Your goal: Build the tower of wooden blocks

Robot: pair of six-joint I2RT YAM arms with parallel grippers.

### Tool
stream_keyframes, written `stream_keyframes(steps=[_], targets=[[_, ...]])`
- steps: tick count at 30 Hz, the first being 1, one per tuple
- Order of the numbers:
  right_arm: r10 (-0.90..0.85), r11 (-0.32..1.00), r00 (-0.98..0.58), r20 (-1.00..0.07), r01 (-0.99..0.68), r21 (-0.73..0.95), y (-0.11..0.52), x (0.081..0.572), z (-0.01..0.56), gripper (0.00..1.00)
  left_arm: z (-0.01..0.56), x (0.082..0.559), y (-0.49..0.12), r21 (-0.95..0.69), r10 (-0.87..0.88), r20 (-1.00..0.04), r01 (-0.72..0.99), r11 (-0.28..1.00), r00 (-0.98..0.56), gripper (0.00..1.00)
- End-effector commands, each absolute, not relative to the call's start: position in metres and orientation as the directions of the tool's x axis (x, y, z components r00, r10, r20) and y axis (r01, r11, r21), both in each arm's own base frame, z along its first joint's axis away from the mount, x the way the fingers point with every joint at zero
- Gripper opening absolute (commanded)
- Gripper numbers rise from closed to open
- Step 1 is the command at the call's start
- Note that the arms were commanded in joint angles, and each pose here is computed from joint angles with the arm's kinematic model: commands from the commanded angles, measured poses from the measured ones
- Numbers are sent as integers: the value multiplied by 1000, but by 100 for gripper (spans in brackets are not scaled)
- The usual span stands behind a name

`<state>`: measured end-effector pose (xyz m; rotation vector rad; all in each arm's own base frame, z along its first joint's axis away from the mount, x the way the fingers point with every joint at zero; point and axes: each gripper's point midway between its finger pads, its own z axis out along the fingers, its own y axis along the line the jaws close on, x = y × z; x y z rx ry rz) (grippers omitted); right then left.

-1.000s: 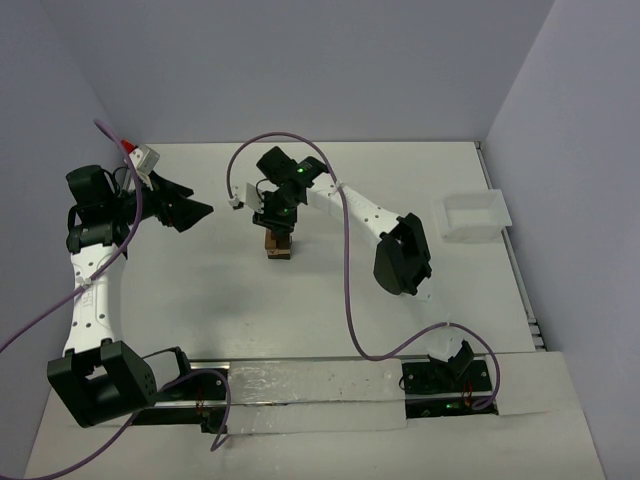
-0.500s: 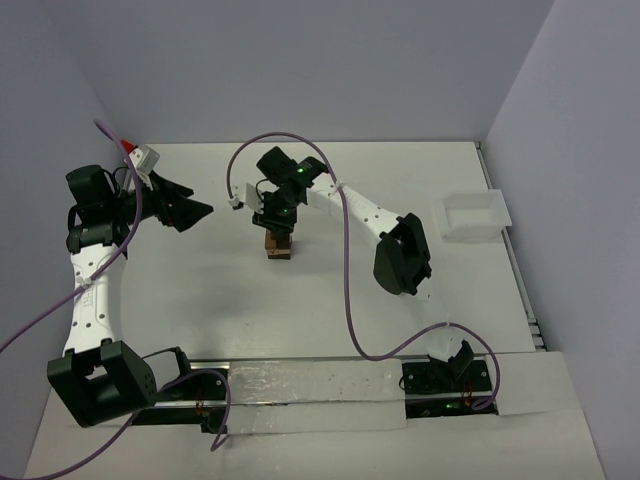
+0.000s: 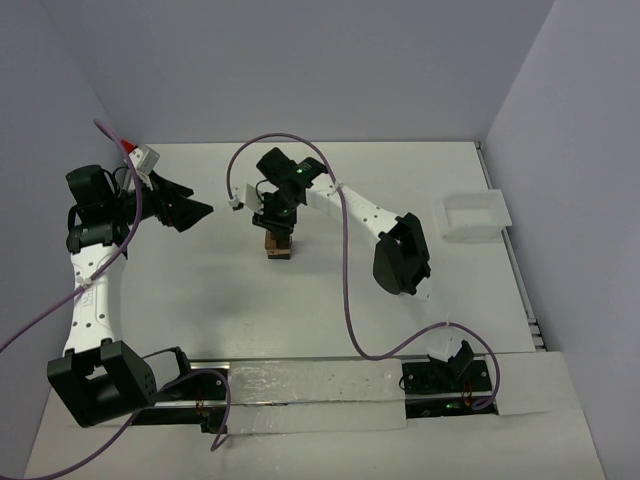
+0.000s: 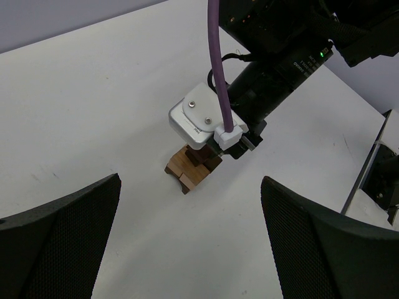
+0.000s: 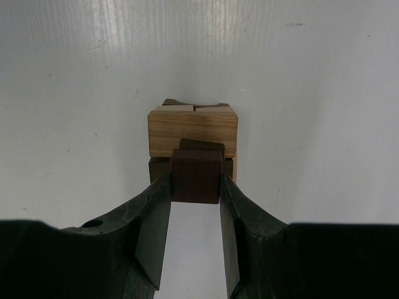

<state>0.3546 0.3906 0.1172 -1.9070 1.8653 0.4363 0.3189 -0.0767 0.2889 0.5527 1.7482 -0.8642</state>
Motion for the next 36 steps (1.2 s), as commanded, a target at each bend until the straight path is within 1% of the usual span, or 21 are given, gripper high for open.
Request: stream_keyframes(steps=[1, 5, 7, 8, 10, 11, 14, 17, 19, 21, 23, 25, 26, 27, 28, 30, 31, 32, 33, 34, 36], targets=[[-859, 13, 33, -510, -996, -86, 391, 357, 118, 44, 302, 321, -76, -237, -35, -960, 742, 627, -277, 99], [-858, 23, 25, -513, -996, -86, 392, 357, 119, 55, 302, 321, -76, -237, -35, -960, 741, 628, -278, 99], [-854, 27, 23, -520, -996, -88, 393, 357, 123, 65, 301, 321, -75, -237, -34, -960, 739, 630, -279, 99], [-853, 29, 23, -522, -996, -90, 393, 357, 124, 65, 302, 321, -75, -237, -34, -960, 740, 630, -279, 99], [-844, 32, 27, -535, -994, -101, 395, 356, 132, 85, 302, 321, -75, -235, -32, -960, 738, 632, -278, 99], [-838, 38, 27, -546, -994, -107, 396, 356, 139, 91, 302, 321, -75, -236, -32, -960, 737, 634, -280, 99], [-814, 43, 39, -580, -991, -127, 400, 351, 161, 100, 304, 323, -74, -249, -44, -956, 724, 643, -289, 99], [-789, 52, 48, -613, -988, -144, 402, 347, 182, 100, 307, 327, -72, -276, -67, -949, 706, 652, -309, 99], [-757, 62, 68, -649, -983, -175, 400, 344, 211, 100, 311, 326, -72, -289, -75, -945, 706, 647, -319, 99], [-738, 77, 68, -671, -980, -184, 398, 341, 226, 100, 316, 327, -71, -314, -98, -937, 681, 662, -336, 99], [-711, 99, 72, -699, -975, -201, 393, 338, 249, 100, 318, 338, -59, -328, -132, -928, 597, 732, -349, 99], [-679, 146, 61, -731, -965, -216, 387, 341, 270, 100, 318, 353, -40, -356, -204, -913, 450, 819, -353, 99], [-664, 161, 59, -745, -962, -219, 386, 340, 278, 100, 321, 353, -40, -379, -227, -905, 438, 815, -360, 99], [-655, 188, 53, -754, -955, -230, 383, 344, 286, 100, 320, 357, -32, -374, -238, -904, 387, 843, -356, 99], [-626, 256, 22, -779, -938, -232, 375, 354, 297, 100, 319, 360, -24, -325, -195, -917, 365, 873, -349, 99], [-570, 360, -17, -822, -904, -231, 352, 367, 321, 100, 310, 358, -17, -302, -166, -910, 334, 893, -379, 99], [-542, 429, -66, -837, -879, -209, 332, 381, 323, 100, 307, 357, -15, -284, -147, -911, 328, 901, -384, 99], [-469, 502, -84, -879, -845, -187, 321, 387, 344, 100, 303, 356, -12, -263, -130, -914, 316, 912, -385, 99], [-429, 582, -142, -892, -799, -153, 297, 401, 342, 100, 301, 353, -9, -244, -116, -917, 308, 920, -381, 99], [-396, 629, -183, -900, -768, -120, 283, 406, 337, 100, 300, 351, -7, -225, -102, -921, 300, 927, -375, 99], [-260, 771, -224, -939, -633, -62, 230, 422, 359, 100, 289, 349, 5, -161, -56, -926, 255, 954, -374, 99]])
